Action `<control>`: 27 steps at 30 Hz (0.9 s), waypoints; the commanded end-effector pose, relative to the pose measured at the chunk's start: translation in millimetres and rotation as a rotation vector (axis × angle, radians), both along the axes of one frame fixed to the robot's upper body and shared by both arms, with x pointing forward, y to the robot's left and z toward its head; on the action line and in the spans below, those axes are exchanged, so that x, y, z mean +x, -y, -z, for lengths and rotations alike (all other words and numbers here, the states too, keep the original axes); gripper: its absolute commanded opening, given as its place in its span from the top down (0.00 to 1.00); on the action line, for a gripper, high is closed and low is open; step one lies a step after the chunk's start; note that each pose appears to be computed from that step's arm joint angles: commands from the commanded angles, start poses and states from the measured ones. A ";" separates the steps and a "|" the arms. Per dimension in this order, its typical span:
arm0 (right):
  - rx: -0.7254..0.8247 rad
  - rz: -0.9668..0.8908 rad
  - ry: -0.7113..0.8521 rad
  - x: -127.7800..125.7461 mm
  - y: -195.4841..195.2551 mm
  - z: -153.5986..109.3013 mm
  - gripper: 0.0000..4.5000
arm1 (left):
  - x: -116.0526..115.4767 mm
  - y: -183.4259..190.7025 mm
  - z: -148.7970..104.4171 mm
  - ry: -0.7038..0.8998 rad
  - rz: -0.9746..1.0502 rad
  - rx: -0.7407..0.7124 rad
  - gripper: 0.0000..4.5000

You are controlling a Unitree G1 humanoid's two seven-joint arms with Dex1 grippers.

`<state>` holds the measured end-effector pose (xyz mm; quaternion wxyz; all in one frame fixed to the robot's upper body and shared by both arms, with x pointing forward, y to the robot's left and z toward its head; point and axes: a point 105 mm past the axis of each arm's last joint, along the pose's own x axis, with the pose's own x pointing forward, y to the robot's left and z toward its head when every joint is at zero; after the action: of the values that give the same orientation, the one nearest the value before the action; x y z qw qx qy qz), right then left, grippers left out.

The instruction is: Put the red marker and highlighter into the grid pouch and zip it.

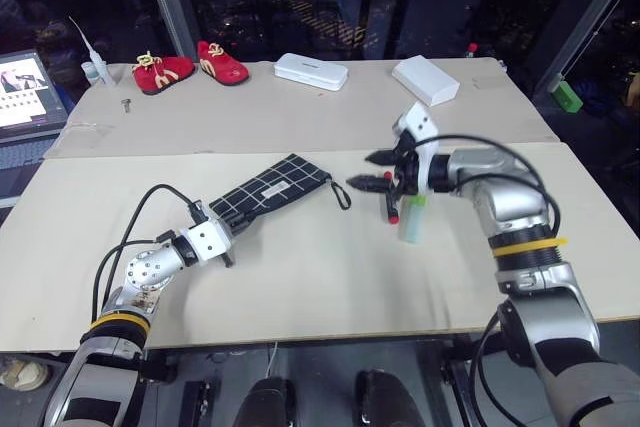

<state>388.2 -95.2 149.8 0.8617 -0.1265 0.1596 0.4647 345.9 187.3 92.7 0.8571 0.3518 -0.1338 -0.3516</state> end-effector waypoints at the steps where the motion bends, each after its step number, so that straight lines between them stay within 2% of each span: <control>1: -0.006 0.068 0.031 11.3 -5.2 -3.3 0.12 | 0.6 0.6 -9.6 0.033 -0.012 -0.026 1.00; 4: -0.009 0.136 0.033 24.7 -8.1 2.4 0.12 | -0.2 1.8 -9.4 0.034 -0.015 -0.032 1.00; 18: -0.122 0.173 0.097 56.3 -30.0 20.3 0.12 | -3.5 12.2 -16.1 0.056 -0.004 -0.079 1.00; 21: -0.117 0.180 0.109 58.9 -32.4 20.6 0.29 | -6.1 13.5 -16.3 0.055 -0.001 -0.080 1.00; 27: -0.123 0.107 0.090 51.5 -35.5 32.0 0.74 | -8.3 11.1 -16.4 0.052 -0.007 -0.073 1.00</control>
<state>439.6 -64.4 108.3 0.8855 -0.1890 0.1768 0.3858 336.2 173.0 94.1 0.8657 0.3293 -0.1438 -0.3484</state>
